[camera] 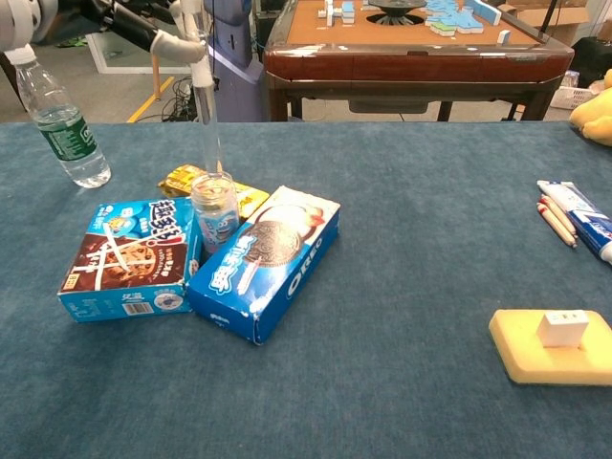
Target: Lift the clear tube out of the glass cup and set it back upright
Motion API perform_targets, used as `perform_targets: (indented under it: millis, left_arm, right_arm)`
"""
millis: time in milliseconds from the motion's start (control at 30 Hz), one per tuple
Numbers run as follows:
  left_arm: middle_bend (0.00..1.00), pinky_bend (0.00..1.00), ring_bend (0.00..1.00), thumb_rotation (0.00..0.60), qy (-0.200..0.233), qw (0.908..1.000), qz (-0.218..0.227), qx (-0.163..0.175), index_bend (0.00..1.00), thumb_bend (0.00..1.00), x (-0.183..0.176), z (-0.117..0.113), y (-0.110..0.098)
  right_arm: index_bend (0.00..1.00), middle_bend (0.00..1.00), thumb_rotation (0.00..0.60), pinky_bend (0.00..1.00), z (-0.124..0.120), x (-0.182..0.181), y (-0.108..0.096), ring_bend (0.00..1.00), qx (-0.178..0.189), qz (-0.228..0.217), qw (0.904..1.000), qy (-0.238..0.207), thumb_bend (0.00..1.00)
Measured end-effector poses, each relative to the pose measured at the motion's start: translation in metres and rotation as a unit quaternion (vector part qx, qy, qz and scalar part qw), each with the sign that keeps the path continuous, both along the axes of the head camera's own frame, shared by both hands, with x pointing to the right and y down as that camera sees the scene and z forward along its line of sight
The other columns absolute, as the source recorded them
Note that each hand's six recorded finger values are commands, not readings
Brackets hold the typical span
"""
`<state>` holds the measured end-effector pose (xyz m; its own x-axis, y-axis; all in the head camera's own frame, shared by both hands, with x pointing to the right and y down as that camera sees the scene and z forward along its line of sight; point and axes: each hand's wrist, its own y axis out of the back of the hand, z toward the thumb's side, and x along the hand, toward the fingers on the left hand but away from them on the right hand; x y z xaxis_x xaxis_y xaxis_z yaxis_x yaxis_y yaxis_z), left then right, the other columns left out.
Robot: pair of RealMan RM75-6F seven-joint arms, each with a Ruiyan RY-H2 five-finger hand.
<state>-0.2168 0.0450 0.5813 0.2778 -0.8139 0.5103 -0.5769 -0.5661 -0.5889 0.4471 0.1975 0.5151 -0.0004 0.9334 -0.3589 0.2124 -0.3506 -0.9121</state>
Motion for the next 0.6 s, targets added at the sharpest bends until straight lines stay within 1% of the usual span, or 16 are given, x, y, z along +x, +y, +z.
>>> perform_targets:
  millis: [167,367,533,600]
  left_arm:
    - [0.0,0.0,0.0,0.6,-0.024,0.9996,0.01,0.004,0.56,0.26,-0.005,-0.016,-0.004]
    - [0.0,0.0,0.0,0.6,-0.065,0.9973,0.031,0.016,0.57,0.26,-0.01,-0.03,-0.007]
    - [0.0,0.0,0.0,0.6,-0.117,0.9909,0.063,0.019,0.58,0.26,-0.015,-0.037,-0.004]
    - [0.0,0.0,0.0,0.6,-0.131,0.9891,0.066,0.015,0.58,0.26,-0.019,-0.039,-0.003]
  right_arm:
    - [0.53,0.32,0.6,0.5,0.001,-0.001,0.001,0.27,-0.002,-0.002,1.0,0.0,0.01]
    - [0.53,0.32,0.6,0.5,0.002,-0.002,0.001,0.27,-0.003,-0.003,1.0,0.001,0.01]
    - [0.53,0.32,0.6,0.5,0.003,-0.002,0.001,0.27,-0.004,-0.003,1.0,0.002,0.01]
    - [0.53,0.32,0.6,0.5,0.004,-0.003,0.002,0.27,-0.006,-0.004,1.0,0.002,0.01]
